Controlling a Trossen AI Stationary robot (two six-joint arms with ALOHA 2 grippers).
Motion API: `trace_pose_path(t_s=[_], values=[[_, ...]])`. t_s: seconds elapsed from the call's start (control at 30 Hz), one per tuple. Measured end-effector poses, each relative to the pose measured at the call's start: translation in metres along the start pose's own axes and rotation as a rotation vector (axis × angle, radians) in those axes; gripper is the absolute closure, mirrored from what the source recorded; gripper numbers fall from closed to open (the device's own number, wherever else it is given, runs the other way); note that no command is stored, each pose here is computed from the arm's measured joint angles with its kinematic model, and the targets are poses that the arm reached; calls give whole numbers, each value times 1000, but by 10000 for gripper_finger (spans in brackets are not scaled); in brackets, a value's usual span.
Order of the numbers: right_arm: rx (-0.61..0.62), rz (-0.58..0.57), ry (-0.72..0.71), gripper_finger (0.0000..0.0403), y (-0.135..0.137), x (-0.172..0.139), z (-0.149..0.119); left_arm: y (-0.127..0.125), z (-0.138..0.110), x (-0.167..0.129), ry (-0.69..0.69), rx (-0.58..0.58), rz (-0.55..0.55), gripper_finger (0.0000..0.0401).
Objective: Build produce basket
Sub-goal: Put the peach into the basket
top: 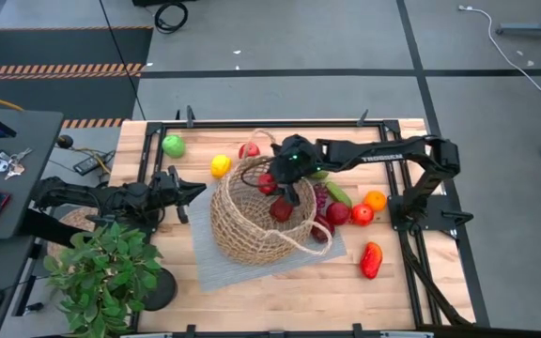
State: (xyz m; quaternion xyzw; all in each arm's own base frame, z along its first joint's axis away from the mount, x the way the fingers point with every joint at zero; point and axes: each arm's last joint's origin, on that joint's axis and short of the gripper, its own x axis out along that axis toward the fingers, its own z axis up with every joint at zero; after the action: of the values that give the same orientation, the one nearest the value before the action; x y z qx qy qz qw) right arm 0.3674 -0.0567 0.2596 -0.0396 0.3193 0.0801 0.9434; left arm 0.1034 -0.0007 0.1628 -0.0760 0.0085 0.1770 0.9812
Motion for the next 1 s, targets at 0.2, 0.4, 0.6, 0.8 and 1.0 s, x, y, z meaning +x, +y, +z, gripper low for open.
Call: trace_pose_path(t_s=[0.2, 0.4, 0.6, 0.8, 1.0], values=[[26, 1, 21, 118, -3, 3, 12, 0, 0, 0, 0, 0, 0, 366], [57, 7, 24, 117, -1, 2, 14, 0, 0, 0, 0, 0, 0, 366], [45, 30, 69, 117, 6, 3, 10, 0, 0, 0, 0, 0, 0, 361], [41, 41, 142, 117, 6, 2, 3, 0, 0, 0, 0, 0, 0, 367], [41, 56, 205, 101, 7, 1, -3, 0, 0, 0, 0, 0, 0, 365]])
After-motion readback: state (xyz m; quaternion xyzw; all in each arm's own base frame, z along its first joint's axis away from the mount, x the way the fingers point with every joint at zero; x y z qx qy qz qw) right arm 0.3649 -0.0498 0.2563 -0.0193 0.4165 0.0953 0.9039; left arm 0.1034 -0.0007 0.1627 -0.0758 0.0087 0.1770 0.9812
